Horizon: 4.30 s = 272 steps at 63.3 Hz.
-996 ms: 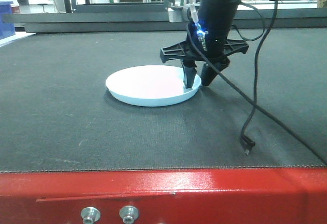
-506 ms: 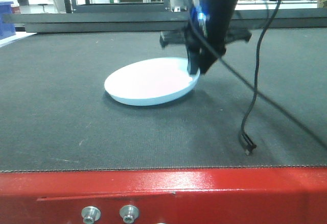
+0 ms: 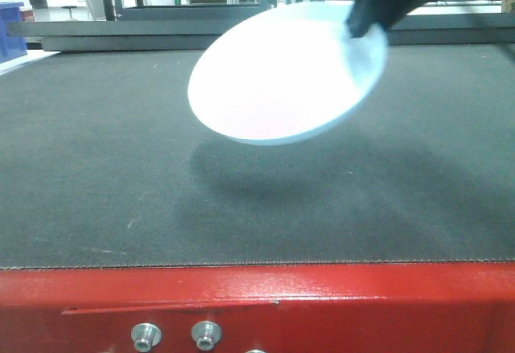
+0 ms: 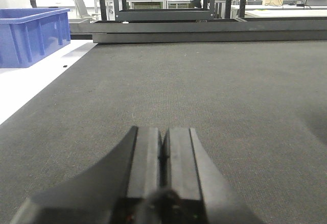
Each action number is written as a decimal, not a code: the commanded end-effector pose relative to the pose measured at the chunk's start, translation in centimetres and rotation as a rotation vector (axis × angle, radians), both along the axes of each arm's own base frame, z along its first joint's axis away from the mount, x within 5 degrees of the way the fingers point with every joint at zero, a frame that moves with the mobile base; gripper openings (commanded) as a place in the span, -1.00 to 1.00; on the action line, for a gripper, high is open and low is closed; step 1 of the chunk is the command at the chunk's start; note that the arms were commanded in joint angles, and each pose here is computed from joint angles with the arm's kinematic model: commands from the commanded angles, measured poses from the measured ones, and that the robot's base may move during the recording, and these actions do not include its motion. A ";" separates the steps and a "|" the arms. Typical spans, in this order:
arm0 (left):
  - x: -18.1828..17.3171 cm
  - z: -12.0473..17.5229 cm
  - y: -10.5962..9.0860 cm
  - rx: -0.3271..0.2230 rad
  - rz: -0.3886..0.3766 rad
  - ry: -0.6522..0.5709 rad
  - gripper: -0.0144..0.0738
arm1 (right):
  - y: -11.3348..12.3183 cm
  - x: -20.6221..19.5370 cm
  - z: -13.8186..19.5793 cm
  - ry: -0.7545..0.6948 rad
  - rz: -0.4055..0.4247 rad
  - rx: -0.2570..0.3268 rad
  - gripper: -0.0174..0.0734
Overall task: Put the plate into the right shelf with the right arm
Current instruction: 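Lift the white plate up off the mat with the right gripper, then drive the base away from the table holding the plate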
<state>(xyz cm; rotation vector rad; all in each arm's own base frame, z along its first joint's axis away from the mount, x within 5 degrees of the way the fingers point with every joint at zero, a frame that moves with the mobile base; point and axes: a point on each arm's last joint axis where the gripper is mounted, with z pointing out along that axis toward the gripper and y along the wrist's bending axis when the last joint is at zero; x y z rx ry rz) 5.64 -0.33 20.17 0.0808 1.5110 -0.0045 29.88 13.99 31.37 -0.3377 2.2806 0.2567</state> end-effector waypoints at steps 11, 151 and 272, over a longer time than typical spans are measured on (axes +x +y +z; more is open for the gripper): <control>-0.1 0.6 0.2 -0.011 0.019 -0.089 -0.78 | -3.5 -7.4 2.8 -0.275 0.029 0.099 -0.50; -0.1 0.6 0.2 -0.011 0.019 -0.089 -0.78 | -11.9 -25.1 9.5 -1.061 0.064 0.255 -0.50; -0.1 0.6 0.2 -0.011 0.019 -0.089 -0.78 | -11.9 -25.1 9.5 -1.061 0.064 0.255 -0.50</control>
